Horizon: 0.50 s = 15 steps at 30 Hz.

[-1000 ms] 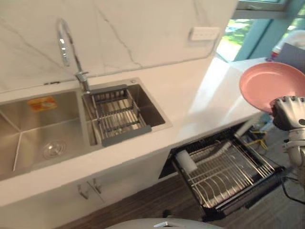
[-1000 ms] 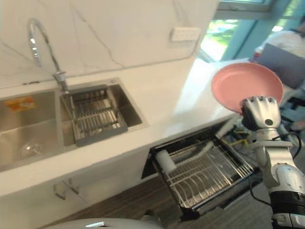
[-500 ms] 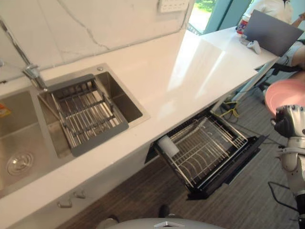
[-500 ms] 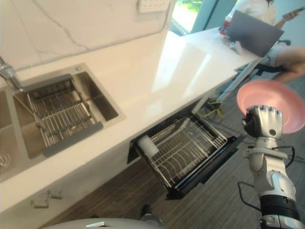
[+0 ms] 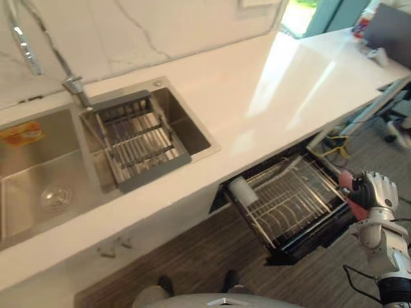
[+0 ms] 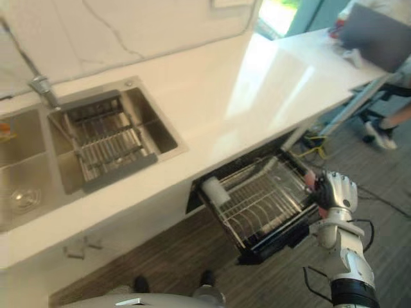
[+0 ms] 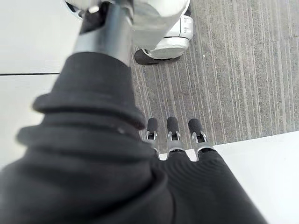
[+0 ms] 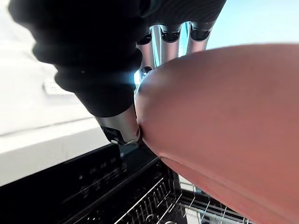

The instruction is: Walk over to the sink, pick up the cup, carry it to the dishwasher, place the cup inside the dishwasher, then close the dishwasher door

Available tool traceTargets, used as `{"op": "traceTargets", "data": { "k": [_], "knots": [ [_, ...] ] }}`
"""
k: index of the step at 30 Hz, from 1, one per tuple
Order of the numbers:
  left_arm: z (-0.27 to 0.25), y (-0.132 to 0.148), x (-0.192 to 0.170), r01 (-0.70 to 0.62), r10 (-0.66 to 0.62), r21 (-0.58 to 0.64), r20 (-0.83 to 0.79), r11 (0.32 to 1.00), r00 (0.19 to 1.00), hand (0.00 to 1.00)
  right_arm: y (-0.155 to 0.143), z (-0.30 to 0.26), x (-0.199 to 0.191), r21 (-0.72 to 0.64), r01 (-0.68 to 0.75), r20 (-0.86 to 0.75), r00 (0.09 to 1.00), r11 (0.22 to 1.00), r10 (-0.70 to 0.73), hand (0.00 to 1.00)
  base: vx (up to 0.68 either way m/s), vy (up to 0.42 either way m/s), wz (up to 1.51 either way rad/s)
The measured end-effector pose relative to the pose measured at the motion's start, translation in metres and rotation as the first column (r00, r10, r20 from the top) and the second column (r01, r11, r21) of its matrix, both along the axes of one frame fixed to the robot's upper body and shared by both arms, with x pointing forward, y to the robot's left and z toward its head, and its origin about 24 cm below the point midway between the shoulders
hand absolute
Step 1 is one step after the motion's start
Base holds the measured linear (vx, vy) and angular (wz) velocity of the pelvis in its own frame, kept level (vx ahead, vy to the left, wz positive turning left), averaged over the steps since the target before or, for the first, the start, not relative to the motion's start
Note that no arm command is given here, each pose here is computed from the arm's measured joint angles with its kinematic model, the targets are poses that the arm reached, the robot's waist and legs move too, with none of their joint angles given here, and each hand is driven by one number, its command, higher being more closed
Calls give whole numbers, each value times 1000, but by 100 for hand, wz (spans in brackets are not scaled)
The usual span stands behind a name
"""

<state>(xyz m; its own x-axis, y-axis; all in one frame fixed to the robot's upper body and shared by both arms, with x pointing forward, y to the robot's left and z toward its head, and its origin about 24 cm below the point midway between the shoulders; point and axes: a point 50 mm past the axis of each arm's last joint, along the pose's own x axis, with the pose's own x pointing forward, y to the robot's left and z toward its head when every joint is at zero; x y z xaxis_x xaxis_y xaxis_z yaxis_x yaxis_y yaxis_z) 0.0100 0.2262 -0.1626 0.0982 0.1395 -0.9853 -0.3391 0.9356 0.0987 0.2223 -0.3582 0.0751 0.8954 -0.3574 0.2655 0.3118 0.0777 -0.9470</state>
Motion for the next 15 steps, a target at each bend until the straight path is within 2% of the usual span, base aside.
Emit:
{"op": "traceTargets", "data": {
  "k": [7, 15],
  "knots": [
    [0, -3, 6, 0, 0, -14, 32, 1000, 999, 0, 21, -16, 15, 54, -32, -52, 998, 998, 35, 100, -37, 34, 21],
    [3, 1, 34, 22, -21, -10, 122, 1000, 992, 0, 17, -10, 37, 96, 20, -32, 999, 995, -17, 100, -23, 21, 18]
  ]
}}
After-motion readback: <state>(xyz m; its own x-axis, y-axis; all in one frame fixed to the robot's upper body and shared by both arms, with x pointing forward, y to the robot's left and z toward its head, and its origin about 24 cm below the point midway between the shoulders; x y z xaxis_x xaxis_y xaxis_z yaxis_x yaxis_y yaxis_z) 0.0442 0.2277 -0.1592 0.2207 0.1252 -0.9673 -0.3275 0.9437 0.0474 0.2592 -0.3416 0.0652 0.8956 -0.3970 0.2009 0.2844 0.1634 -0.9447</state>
